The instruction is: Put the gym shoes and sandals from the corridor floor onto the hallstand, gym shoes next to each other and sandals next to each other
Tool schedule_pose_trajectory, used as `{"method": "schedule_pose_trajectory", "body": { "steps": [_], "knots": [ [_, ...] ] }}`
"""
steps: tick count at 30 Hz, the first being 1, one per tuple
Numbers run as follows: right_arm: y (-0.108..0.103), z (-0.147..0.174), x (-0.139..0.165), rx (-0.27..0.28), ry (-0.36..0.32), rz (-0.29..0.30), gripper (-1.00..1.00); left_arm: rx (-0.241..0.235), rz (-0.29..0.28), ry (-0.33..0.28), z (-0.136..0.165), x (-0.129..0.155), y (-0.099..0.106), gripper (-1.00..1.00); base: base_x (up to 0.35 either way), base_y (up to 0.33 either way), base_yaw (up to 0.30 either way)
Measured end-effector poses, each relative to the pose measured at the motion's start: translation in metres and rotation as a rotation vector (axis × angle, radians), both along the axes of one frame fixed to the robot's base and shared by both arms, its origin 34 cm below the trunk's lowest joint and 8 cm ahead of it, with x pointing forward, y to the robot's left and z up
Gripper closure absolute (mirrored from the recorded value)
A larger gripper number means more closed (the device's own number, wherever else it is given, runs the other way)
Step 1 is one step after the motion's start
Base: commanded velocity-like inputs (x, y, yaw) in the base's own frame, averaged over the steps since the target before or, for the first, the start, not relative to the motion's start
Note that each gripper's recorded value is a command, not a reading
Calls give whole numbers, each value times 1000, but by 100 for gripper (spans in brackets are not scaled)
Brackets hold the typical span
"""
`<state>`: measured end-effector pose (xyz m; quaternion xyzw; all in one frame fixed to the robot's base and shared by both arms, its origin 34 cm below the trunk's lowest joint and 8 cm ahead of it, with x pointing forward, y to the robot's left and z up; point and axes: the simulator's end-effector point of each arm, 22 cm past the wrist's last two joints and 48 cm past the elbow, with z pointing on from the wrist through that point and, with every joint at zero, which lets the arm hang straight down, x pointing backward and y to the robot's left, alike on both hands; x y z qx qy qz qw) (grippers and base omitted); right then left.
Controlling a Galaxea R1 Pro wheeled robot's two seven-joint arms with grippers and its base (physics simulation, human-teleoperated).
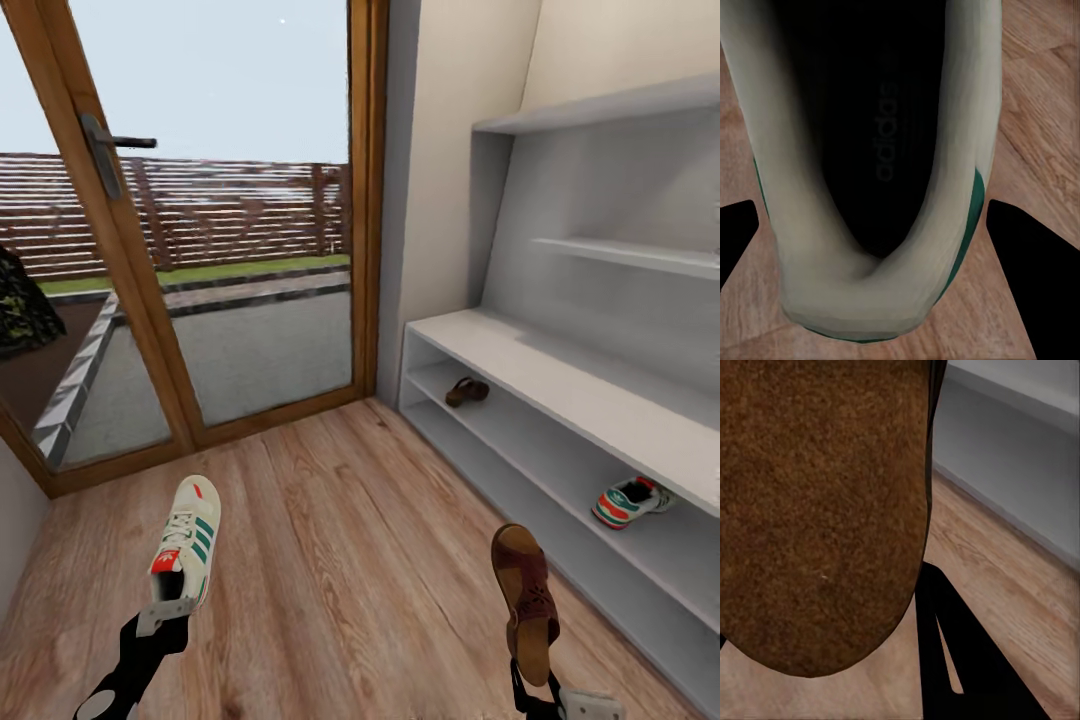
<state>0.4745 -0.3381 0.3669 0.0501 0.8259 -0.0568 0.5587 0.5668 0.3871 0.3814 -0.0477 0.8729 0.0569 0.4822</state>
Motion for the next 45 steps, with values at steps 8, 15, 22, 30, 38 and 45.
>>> {"method": "schedule_pose_trajectory", "body": {
  "steps": [8,15,22,30,38,45],
  "knots": [
    [0,0,0,0,-1,0,100,0,0,0,0,0,0,100,-6,115,-264],
    [0,0,0,0,-1,-1,100,0,0,0,0,0,0,100,0,4,-263],
    [0,0,0,0,0,0,100,1,0,0,0,0,0,100,0,0,-263],
    [0,0,0,0,-1,0,100,1,0,-1,0,0,0,100,0,0,-263],
    [0,0,0,0,-1,0,100,1,-1,3,-2,-3,0,100,0,0,-264],
    [0,0,0,0,-1,0,100,23,-18,-72,3,-10,-4,100,0,0,-264]
  ]
}}
